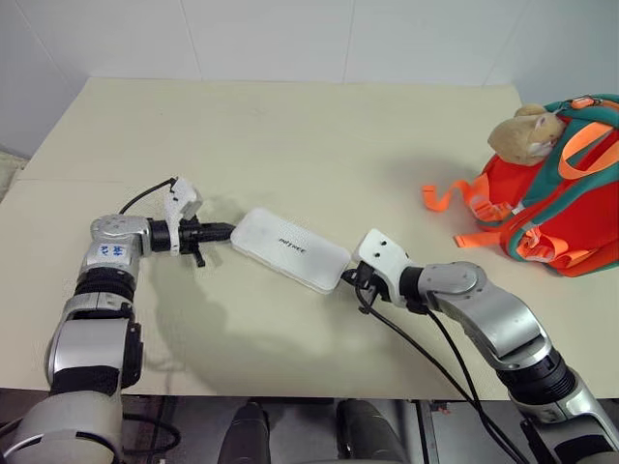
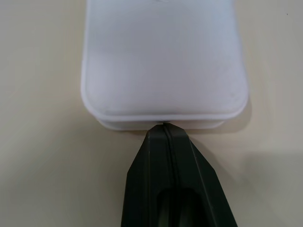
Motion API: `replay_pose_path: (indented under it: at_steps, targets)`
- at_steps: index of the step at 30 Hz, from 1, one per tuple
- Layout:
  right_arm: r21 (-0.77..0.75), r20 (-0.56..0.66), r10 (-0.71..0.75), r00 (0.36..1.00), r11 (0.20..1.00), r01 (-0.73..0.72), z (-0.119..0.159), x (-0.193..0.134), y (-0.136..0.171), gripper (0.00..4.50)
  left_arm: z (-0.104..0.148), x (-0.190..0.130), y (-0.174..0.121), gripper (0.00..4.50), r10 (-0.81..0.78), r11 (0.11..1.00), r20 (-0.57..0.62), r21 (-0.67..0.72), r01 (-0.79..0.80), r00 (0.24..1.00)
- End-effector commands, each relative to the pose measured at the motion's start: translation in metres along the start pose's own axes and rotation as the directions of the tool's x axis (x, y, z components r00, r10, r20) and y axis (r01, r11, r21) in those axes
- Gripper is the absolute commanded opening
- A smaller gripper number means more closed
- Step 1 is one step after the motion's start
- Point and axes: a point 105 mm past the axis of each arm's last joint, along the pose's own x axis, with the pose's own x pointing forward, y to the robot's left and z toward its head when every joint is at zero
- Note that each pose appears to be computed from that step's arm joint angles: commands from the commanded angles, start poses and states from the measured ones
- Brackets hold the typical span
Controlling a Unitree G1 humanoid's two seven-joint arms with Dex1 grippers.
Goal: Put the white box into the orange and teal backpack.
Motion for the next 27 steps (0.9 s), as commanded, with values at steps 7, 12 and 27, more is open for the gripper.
replay_pose_path:
  at_steps: [7,12,27]
  targets:
    - [-0.099,0.053,0.067,0.996,0.993,-0.061,0.023,-0.010,0.001,0.00,-0.013,0.002,-0.049,0.03,-0.214,0.974,-0.103,0.049,0.220,0.971]
    - [-0.117,0.024,0.122,0.992,0.986,-0.118,0.019,-0.018,0.007,0.00,-0.012,-0.001,-0.068,0.03,-0.240,0.968,-0.116,0.053,0.247,0.964]
    - [-0.120,-0.063,0.233,0.970,0.963,-0.239,0.001,-0.038,0.021,0.00,-0.006,-0.003,-0.112,0.03,-0.321,0.940,-0.151,0.069,0.334,0.935]
